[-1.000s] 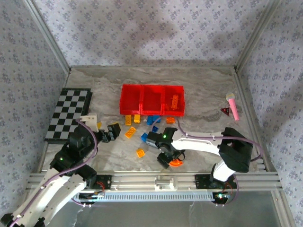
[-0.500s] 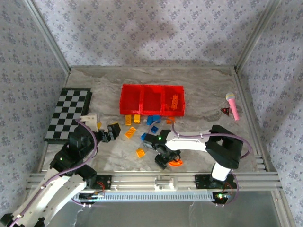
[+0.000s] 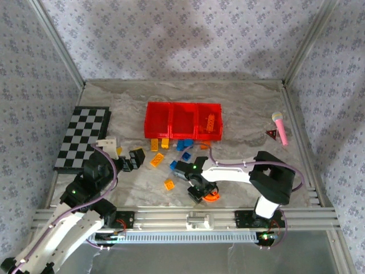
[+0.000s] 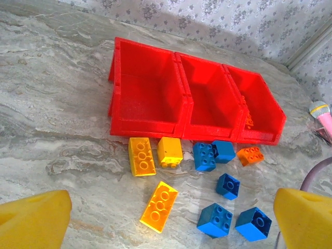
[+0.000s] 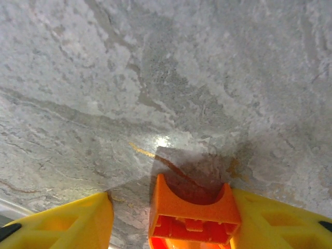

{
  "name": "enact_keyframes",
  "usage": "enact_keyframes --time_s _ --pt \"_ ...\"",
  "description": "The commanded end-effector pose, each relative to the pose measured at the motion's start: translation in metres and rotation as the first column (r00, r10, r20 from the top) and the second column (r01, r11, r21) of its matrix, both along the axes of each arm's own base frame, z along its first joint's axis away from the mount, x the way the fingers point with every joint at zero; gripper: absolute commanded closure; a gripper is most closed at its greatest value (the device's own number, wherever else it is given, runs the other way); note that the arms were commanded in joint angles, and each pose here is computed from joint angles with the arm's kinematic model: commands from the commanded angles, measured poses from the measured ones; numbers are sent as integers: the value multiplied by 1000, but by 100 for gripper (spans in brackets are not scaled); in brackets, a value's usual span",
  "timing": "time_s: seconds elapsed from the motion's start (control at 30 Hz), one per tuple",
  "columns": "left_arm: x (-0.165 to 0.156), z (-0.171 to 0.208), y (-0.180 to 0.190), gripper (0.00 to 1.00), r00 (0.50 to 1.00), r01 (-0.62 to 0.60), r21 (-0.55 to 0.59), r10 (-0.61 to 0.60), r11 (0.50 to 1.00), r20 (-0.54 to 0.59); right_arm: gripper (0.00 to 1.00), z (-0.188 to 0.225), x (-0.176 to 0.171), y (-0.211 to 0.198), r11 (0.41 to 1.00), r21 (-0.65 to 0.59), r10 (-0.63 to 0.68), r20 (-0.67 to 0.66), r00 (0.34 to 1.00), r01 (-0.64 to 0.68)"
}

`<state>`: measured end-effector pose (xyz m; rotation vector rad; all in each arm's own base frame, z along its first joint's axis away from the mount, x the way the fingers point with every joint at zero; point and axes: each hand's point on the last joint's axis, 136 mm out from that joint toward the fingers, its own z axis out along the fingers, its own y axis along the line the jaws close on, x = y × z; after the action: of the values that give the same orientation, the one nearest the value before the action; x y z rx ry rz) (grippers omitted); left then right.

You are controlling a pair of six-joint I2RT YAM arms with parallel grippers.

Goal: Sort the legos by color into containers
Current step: Pick up the lego from the bottom-center of the table.

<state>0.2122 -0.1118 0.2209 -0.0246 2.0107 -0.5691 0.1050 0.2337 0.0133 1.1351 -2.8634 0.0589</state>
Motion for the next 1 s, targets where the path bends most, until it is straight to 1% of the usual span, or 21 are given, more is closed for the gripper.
enact_keyframes --time_s 0.0,0.17,0.23,0.37,0.47,0.53,0.63,0.77,0.83,0.9,0.97 --pt "-2 5 4 0 1000 -14 1 14 1000 8 46 -25 -8 -34 991 -127 -39 -20 999 36" --pt "-2 5 5 0 1000 -21 4 20 1000 6 57 -25 -3 -40 987 -151 -49 9 999 50" --pt "-1 5 5 0 1000 -25 3 25 1000 7 60 -22 6 -41 985 -166 -42 55 998 50" --pt "-1 5 6 0 1000 -28 5 28 1000 9 72 -16 9 -40 982 -178 -47 67 997 59" --pt "-1 6 6 0 1000 -28 6 28 1000 11 76 0 19 -36 984 -163 -51 109 993 69" --pt "0 4 7 0 999 -37 10 36 999 8 76 16 30 -31 988 -135 -56 148 987 76" --pt "2 1 9 0 999 -53 21 53 998 1 76 41 53 -22 993 -56 -89 206 974 103" --pt "6 -5 5 0 999 -46 33 46 998 -20 78 81 101 -13 978 103 -203 284 937 181" --pt "7 -6 2 0 999 -37 36 38 999 -28 80 107 131 -12 953 202 -283 318 905 227" --pt "8 -7 1 0 999 -32 42 33 999 -32 80 138 163 -7 909 331 -363 335 870 252" --pt "9 -7 1 0 999 -32 50 34 998 -32 80 160 189 -7 865 423 -423 328 845 269"
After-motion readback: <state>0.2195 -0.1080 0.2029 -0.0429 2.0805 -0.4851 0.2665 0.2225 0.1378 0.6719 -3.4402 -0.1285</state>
